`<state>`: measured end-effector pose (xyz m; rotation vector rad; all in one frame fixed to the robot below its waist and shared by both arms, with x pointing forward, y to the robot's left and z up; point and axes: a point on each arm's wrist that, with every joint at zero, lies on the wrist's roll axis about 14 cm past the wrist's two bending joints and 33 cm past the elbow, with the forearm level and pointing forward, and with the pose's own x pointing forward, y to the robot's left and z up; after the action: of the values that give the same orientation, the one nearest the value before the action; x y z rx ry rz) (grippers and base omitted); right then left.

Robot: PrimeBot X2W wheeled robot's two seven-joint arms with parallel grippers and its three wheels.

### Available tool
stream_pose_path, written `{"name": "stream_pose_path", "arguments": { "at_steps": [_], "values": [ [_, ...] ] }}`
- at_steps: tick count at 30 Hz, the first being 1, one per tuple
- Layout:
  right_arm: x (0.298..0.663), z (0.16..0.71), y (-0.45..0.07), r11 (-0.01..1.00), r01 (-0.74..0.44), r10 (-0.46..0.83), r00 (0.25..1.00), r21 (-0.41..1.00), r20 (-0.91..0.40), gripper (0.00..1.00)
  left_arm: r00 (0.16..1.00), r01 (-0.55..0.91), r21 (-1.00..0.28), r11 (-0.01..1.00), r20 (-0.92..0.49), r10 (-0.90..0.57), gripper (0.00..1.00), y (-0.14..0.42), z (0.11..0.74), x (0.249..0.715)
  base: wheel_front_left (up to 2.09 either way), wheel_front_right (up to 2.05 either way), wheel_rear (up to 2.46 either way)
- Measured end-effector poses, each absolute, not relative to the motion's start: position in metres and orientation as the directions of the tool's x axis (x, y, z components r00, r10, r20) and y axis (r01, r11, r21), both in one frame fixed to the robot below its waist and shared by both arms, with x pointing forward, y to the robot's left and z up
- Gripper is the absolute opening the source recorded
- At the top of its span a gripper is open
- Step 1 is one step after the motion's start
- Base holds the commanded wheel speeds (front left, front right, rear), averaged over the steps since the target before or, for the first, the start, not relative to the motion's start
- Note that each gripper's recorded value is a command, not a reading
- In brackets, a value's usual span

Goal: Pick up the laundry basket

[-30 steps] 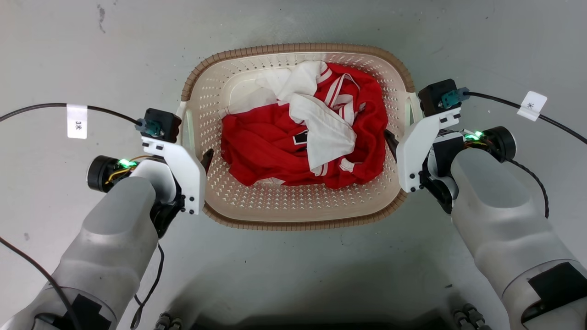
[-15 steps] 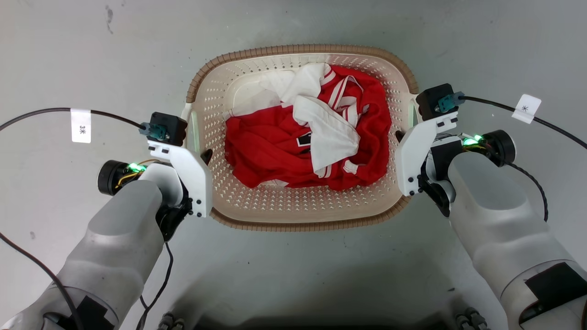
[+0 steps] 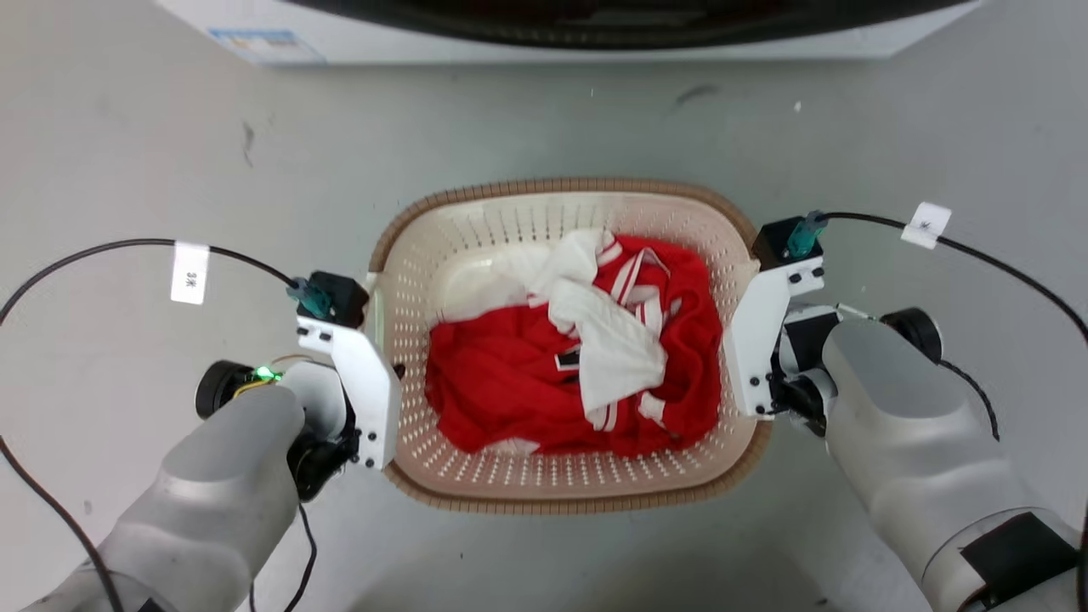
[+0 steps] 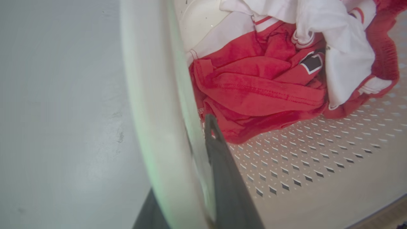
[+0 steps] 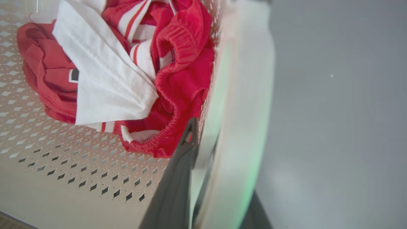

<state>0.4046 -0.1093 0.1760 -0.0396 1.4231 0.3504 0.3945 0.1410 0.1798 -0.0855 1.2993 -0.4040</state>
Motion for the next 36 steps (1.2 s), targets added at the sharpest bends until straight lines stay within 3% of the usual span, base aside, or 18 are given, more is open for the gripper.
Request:
{"name": "stream_pose_path", "arguments": {
  "at_steps": [9, 21, 36],
  "values": [
    [0.385, 0.235, -0.113, 0.952, -0.256, 0.195, 0.078, 0.169, -0.978, 0.00, 0.203, 0.292, -0.304, 0.907, -0.907, -0.369, 0.00, 0.140, 0.246, 0.386, 0.00, 0.00, 0.00],
    [0.357, 0.312, -0.107, 0.946, -0.278, 0.205, 0.122, 0.165, -0.971, 0.00, 0.220, 0.318, -0.297, 0.900, -0.901, -0.374, 0.00, 0.148, 0.319, 0.351, 0.00, 0.00, 0.00],
    [0.334, 0.367, -0.101, 0.939, -0.307, 0.218, 0.185, 0.155, -0.958, 0.00, 0.249, 0.314, -0.302, 0.900, -0.889, -0.385, 0.00, 0.156, 0.367, 0.318, 0.00, 0.00, 0.00]
  ]
}}
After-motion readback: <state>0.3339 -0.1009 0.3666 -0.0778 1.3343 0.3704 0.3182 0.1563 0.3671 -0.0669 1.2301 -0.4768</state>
